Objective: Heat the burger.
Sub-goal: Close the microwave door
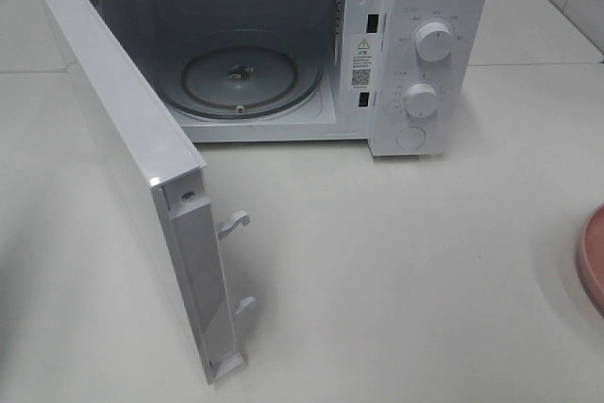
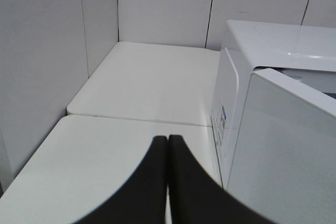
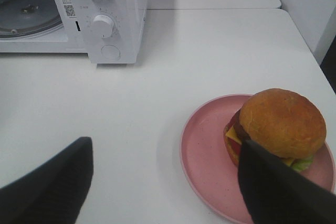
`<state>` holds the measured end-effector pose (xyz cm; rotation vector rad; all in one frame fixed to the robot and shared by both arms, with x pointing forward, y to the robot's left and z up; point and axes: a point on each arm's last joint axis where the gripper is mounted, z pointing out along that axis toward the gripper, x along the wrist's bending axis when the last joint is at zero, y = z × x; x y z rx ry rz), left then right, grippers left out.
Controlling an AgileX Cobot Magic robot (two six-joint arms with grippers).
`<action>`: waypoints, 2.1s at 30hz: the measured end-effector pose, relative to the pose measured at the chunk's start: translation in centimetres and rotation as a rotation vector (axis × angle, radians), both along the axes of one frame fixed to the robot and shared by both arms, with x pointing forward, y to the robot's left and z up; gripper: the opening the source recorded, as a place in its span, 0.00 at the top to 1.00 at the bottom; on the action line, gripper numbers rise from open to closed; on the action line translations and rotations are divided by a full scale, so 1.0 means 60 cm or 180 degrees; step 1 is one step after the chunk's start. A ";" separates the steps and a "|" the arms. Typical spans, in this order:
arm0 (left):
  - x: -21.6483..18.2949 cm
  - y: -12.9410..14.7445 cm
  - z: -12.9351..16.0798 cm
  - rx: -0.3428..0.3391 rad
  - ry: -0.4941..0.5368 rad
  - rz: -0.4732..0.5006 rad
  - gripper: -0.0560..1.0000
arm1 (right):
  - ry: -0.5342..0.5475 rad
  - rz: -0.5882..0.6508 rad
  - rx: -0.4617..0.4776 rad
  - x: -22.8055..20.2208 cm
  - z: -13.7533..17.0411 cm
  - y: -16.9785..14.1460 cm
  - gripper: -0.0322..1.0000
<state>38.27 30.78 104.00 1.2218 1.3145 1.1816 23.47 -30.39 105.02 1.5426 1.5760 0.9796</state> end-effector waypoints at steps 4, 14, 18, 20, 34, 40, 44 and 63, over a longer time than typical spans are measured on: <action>0.041 -0.004 -0.019 0.0015 -0.0064 -0.0105 0.95 | 0.0000 0.0000 0.0000 0.000 0.000 0.000 0.24; 0.132 -0.066 -0.095 0.0311 0.0337 -0.1037 0.95 | 0.0000 0.0000 0.0000 0.000 0.000 0.000 0.24; 0.155 -0.088 -0.101 0.0313 0.0375 -0.1209 0.95 | 0.0000 0.0000 0.0000 0.000 0.000 0.000 0.24; 0.170 -0.103 -0.106 0.0320 0.0409 -0.1316 0.95 | 0.0000 0.0000 0.0000 0.000 0.000 0.000 0.24; 0.234 -0.195 -0.122 0.0320 0.0452 -0.1807 0.95 | 0.0000 0.0002 0.0003 0.000 0.000 0.000 0.24; 0.263 -0.255 -0.127 0.0247 0.0399 -0.2001 0.95 | 0.0000 0.0002 0.0003 0.000 0.000 0.000 0.24; 0.284 -0.301 -0.135 0.0194 0.0446 -0.2092 0.95 | 0.0000 0.0002 0.0003 0.000 0.000 0.000 0.24; 0.350 -0.459 -0.157 0.0258 0.0542 -0.2454 0.95 | 0.0000 0.0002 0.0003 0.000 0.000 0.000 0.24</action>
